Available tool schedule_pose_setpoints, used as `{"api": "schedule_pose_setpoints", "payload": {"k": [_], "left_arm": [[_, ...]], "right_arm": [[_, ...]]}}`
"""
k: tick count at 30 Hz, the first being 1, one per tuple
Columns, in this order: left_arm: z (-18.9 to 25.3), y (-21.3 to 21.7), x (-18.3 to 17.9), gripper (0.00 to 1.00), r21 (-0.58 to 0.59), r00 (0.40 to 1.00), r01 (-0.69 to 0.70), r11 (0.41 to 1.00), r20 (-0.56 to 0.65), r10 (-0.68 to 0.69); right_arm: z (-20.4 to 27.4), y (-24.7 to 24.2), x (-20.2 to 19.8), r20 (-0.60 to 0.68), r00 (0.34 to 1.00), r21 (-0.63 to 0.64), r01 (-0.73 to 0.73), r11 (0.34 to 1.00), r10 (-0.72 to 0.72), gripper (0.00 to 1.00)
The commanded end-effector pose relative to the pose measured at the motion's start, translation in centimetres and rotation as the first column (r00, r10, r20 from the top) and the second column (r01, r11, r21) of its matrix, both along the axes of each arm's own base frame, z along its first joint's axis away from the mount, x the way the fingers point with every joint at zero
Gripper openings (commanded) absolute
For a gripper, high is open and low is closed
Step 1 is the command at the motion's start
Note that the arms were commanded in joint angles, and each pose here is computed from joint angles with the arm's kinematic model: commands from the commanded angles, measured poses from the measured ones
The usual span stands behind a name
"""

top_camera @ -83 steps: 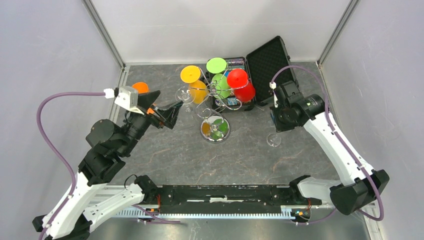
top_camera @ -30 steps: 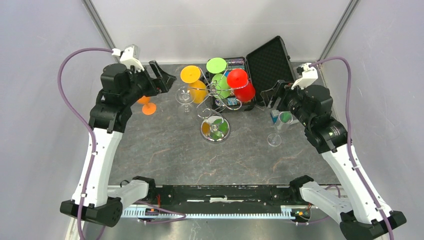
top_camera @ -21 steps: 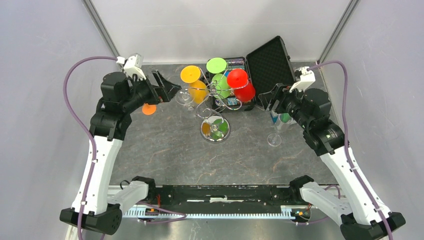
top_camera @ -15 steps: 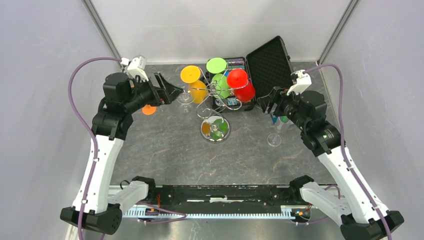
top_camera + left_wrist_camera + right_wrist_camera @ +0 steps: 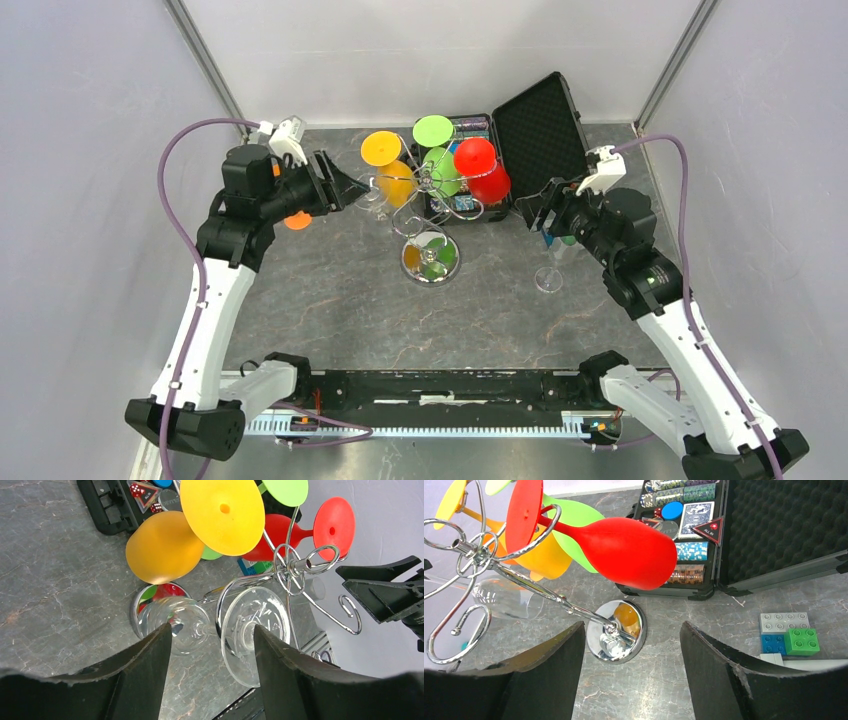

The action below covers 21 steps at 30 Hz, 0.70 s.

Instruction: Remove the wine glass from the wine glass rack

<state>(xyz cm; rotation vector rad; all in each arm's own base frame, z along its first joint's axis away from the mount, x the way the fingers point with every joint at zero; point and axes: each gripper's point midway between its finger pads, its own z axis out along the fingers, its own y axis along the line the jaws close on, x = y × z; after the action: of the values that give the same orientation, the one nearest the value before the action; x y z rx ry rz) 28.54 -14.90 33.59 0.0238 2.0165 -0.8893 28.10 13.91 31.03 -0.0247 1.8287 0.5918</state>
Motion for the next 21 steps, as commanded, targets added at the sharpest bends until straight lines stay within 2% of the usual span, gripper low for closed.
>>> {"api": "schedule_pose_setpoints", "payload": {"k": [1,8,21], "left_arm": [[0.5,-0.3,-0.7,0.66,-0.034,1.0,0.016,0.999,0.003,-0.016],[0.2,-0.8,-1.5,0.5,-0.052,0.998,0.056,0.997,-0.012,-0.057],[1.1,-0.5,-2.0,0.46,-0.075,1.0,0.024,0.997,-0.005,-0.024]], "right_arm": [[0.6,0.0,0.1,0.03,1.0,0.026,0.007,1.0,-0.007,0.73],[0.2,0.0,0.2,0.024,1.0,0.033,0.01,0.999,-0.011,0.73],[0.1,-0.1,0.1,0.024,1.0,0.041,0.015,0.999,-0.016,0.73]]}}
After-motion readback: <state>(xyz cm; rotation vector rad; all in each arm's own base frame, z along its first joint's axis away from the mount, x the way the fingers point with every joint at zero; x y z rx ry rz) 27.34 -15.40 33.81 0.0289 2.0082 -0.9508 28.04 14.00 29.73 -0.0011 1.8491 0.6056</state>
